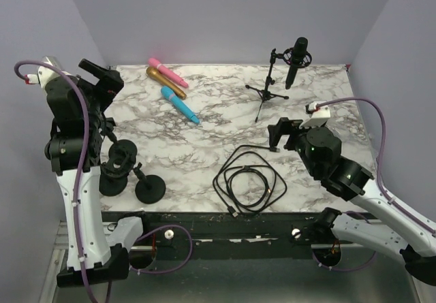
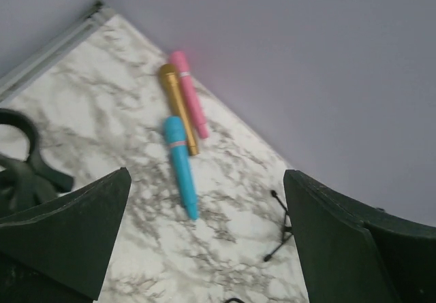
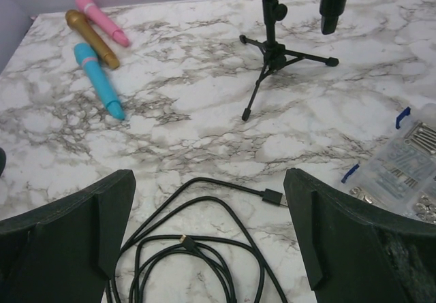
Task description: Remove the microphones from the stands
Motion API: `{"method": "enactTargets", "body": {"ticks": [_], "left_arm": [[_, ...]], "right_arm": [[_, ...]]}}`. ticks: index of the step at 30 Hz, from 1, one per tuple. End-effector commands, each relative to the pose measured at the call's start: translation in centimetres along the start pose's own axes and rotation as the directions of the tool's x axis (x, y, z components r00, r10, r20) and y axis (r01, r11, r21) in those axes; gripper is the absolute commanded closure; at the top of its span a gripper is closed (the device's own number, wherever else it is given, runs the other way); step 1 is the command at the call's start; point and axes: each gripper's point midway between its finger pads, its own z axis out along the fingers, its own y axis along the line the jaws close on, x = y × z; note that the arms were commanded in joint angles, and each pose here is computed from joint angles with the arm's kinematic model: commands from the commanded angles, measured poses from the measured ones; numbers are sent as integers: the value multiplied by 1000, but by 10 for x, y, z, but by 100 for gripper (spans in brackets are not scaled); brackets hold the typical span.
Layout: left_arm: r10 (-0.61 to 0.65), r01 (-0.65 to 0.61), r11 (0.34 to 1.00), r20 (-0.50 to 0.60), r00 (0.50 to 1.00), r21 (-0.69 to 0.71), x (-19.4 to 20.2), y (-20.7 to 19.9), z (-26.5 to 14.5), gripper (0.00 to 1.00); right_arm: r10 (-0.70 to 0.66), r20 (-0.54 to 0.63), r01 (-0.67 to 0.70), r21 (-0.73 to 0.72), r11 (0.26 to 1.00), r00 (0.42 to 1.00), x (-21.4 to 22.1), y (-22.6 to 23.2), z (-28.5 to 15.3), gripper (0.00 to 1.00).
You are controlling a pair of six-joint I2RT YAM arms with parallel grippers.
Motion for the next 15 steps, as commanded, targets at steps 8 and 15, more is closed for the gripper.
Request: {"method": "enactTargets", "body": {"ticks": [8, 15], "left_arm": [[185, -15, 783, -209, 960, 622, 73, -107, -3, 1], [371, -17, 661, -308, 876, 750, 143, -127, -16, 1]], "right_arm": [[-26, -43, 37, 285, 958, 999, 8, -36, 18, 0], [7, -85, 25, 367, 930, 996, -14, -61, 72, 0]]}}
